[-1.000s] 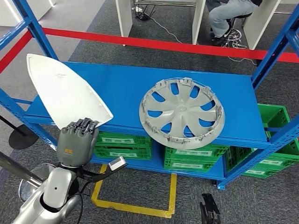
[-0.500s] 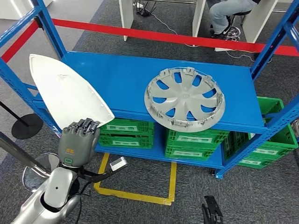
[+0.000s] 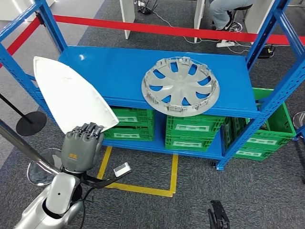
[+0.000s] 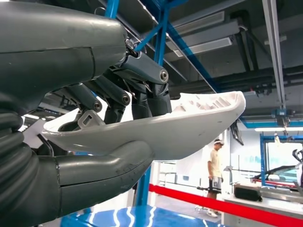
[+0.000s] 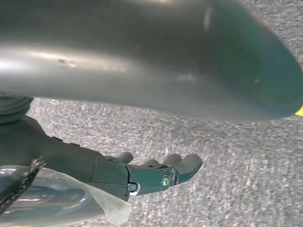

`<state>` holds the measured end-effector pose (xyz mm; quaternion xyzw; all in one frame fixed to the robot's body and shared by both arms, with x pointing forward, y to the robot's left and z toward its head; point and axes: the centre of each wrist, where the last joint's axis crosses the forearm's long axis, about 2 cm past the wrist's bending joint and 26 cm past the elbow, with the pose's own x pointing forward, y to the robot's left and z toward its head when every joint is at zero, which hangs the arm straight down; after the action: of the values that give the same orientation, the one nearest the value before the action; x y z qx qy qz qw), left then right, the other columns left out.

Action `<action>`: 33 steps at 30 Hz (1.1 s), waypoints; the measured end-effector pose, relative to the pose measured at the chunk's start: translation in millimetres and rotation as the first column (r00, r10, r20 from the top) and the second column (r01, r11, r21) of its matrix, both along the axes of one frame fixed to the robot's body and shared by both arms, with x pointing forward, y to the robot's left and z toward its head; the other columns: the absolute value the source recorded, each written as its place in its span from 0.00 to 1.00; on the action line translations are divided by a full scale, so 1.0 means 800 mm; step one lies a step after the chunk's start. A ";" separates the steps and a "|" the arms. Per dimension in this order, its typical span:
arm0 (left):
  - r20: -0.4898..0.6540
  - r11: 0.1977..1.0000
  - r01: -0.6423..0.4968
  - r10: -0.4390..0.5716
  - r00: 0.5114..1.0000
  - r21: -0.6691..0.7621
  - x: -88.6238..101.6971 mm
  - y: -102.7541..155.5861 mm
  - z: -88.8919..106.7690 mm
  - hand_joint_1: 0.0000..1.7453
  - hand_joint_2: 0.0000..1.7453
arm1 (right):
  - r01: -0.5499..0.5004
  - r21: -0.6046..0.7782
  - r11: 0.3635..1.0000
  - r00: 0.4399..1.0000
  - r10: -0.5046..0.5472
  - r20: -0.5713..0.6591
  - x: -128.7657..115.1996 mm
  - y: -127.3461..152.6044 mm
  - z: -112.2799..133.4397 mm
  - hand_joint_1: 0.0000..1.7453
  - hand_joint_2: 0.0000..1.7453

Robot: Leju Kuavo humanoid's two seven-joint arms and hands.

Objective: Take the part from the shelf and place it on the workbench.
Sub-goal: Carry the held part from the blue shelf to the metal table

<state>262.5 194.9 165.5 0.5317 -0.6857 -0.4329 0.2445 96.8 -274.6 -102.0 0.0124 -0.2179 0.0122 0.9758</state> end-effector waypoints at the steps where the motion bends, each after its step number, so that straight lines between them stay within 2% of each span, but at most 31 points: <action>1: 0.002 1.000 0.000 0.000 1.000 -0.001 0.000 0.000 0.001 1.00 1.00 | 0.000 0.000 1.000 1.000 0.000 0.000 0.000 0.000 0.000 0.00 0.00; 9: 0.002 1.000 0.006 -0.006 1.000 -0.012 -0.001 -0.005 0.002 1.00 1.00 | 0.034 -0.010 0.999 0.999 -0.034 0.008 -0.006 -0.009 -0.002 0.00 0.00; 16: -0.003 0.999 0.022 -0.022 1.000 -0.037 -0.011 -0.010 -0.002 1.00 1.00 | 0.091 -0.053 0.994 0.996 -0.090 0.022 -0.014 -0.035 -0.003 0.00 0.00; 22: -0.010 0.998 0.038 -0.039 0.999 -0.053 -0.023 -0.011 -0.007 1.00 1.00 | 0.126 -0.066 0.990 0.992 -0.127 -0.008 -0.037 -0.040 -0.007 0.00 0.00; 33: -0.012 0.995 0.059 -0.060 0.998 -0.086 -0.032 -0.026 -0.003 1.00 1.00 | 0.119 -0.032 0.992 0.993 -0.119 0.026 -0.027 -0.032 -0.005 0.00 0.00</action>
<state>236.6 174.3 163.1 0.4969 -0.7174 -0.4141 0.2587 75.4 -300.1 -106.4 -0.0169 -0.2297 -0.0423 0.9722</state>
